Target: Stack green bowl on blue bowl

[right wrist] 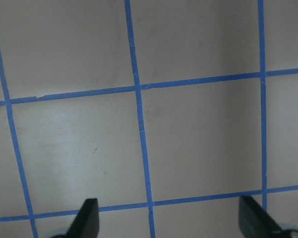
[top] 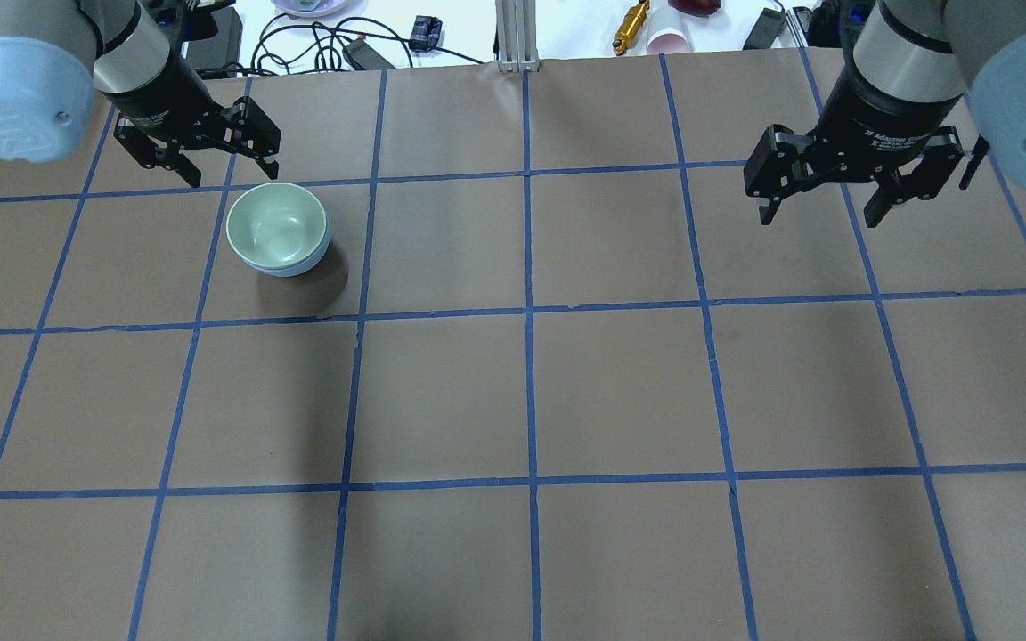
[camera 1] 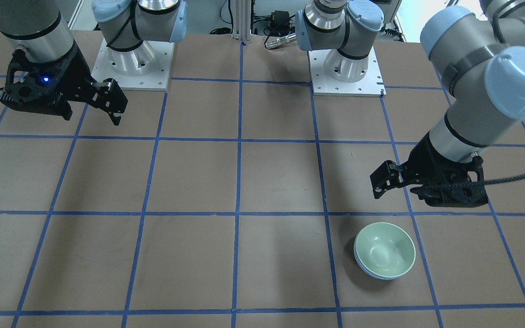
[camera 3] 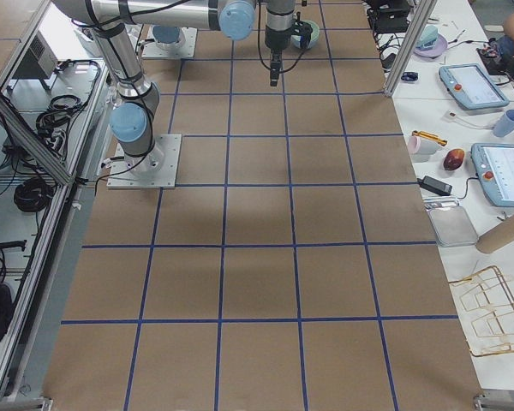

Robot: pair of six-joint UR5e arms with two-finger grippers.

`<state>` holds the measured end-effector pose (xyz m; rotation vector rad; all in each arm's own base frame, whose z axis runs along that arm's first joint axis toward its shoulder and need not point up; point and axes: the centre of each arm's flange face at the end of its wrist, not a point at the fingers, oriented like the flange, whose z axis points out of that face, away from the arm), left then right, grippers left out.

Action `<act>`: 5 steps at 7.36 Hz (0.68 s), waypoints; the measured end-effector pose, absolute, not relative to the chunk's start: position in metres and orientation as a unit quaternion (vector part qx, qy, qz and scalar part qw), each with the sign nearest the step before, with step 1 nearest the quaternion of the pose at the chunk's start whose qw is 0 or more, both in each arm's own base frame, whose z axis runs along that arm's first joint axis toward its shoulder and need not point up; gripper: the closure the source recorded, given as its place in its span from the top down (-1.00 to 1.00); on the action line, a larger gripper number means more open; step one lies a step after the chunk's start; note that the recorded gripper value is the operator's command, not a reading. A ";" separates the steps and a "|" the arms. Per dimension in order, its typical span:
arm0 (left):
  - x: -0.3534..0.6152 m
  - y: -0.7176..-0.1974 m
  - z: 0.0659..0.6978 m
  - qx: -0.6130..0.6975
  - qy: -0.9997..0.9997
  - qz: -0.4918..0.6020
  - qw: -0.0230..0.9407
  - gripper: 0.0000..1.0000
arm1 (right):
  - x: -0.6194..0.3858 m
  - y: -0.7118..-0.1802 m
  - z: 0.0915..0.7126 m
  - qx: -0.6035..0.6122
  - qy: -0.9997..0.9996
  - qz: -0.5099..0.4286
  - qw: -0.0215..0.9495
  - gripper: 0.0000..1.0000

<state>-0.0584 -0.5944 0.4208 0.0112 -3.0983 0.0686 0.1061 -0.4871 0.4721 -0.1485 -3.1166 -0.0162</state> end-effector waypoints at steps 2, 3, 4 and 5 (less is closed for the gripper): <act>-0.084 -0.556 0.467 -0.009 -1.000 0.026 -0.006 1.00 | 0.106 -0.487 0.472 -0.048 -0.999 -0.005 0.011 1.00; -0.093 -0.538 0.487 -0.015 -0.999 0.029 -0.010 1.00 | 0.106 -0.487 0.472 -0.048 -0.999 -0.005 0.011 1.00; -0.098 -0.523 0.501 -0.018 -0.999 0.030 -0.011 1.00 | 0.106 -0.487 0.472 -0.048 -0.999 -0.005 0.011 1.00; -0.100 -0.512 0.510 -0.019 -0.999 0.029 -0.012 1.00 | 0.106 -0.487 0.472 -0.048 -0.999 -0.005 0.011 1.00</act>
